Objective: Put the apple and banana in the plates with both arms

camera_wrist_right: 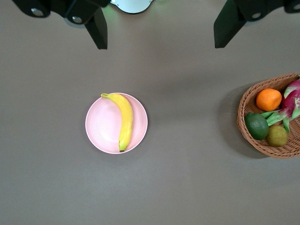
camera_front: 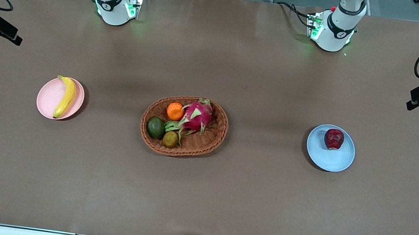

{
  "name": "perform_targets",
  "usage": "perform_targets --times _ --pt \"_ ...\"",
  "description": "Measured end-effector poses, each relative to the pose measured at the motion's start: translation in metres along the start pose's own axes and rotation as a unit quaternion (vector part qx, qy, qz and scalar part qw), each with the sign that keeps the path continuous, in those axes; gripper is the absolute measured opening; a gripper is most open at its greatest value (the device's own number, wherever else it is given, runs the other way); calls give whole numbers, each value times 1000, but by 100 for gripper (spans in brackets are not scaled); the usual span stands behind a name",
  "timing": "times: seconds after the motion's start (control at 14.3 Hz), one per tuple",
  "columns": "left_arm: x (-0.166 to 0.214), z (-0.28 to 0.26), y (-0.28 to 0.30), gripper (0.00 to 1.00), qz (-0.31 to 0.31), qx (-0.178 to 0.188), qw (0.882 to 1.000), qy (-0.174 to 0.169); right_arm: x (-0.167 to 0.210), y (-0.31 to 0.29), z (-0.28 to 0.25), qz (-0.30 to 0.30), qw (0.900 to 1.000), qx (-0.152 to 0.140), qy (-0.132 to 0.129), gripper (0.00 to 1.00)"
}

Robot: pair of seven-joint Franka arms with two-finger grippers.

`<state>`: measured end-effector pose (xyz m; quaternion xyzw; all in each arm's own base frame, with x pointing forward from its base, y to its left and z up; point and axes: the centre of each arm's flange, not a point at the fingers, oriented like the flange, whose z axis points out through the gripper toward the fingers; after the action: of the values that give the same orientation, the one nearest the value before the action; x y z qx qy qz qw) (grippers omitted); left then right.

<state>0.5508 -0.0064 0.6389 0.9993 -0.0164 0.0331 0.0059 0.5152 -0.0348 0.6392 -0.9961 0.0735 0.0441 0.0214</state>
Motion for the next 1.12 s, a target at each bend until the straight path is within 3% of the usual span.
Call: perform_targets --times 0.63,1.12 --pt "0 0 10 100 9 -1 1000 0 -7 1 -9 -2 1000 1 10 100" --pt "0 0 7 100 7 -2 1000 -1 -7 0 -9 -52 999 -4 10 100"
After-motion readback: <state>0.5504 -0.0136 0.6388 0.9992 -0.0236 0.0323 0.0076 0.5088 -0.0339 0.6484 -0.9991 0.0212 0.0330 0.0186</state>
